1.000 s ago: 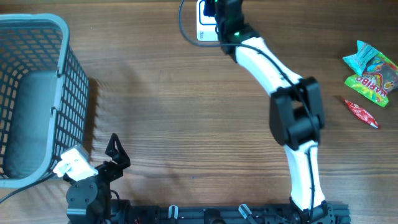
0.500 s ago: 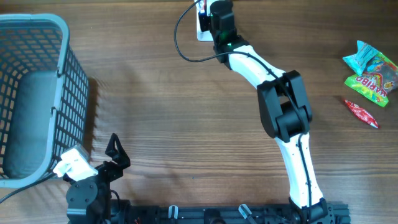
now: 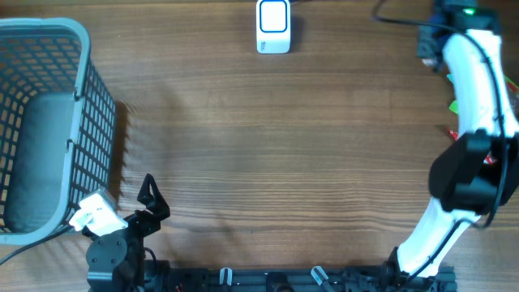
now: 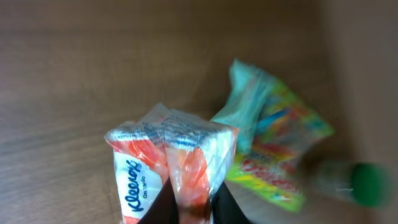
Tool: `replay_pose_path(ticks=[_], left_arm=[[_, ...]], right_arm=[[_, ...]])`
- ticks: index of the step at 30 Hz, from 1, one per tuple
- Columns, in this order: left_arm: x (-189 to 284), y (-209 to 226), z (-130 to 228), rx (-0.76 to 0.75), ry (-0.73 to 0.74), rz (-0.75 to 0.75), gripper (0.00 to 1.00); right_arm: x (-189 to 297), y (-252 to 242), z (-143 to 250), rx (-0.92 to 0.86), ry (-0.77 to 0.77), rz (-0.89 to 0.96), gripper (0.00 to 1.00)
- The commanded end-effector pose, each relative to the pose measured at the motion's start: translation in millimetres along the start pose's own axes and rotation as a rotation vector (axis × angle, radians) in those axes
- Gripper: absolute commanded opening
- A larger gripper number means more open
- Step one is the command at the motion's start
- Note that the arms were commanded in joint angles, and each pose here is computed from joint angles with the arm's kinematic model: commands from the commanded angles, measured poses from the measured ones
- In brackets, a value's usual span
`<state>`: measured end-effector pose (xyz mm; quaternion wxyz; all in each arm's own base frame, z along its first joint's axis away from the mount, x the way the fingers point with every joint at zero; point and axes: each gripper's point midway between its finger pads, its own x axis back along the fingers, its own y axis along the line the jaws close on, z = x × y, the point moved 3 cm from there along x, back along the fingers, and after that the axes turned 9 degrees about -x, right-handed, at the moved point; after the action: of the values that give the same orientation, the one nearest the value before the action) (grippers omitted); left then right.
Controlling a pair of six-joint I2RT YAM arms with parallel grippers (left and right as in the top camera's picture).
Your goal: Scan the item barcode
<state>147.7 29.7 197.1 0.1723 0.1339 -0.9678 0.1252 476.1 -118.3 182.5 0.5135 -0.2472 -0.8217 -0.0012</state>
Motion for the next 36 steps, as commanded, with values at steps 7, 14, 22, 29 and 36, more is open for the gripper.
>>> replay_pose_path(ticks=[7,14,22,29,36], left_arm=[[0,1,0,-0.011,-0.007,-0.004,1.0],[0,1,0,-0.011,-0.007,-0.004,1.0],[0,1,0,-0.011,-0.007,-0.004,1.0],[0,1,0,-0.011,-0.007,-0.004,1.0],[0,1,0,-0.011,-0.007,-0.004,1.0]], right_arm=[[-115,-33,48,-0.102,0.247,-0.012,0.04],[-47,-59,12,-0.198,0.104,-0.031,1.0],[207,-46,-8,-0.205,-0.291,-0.588,1.0],[312,-78,18,-0.203,-0.543,-0.603,1.0],[318,-80,22,-0.202,-0.555,-0.605,1.0]])
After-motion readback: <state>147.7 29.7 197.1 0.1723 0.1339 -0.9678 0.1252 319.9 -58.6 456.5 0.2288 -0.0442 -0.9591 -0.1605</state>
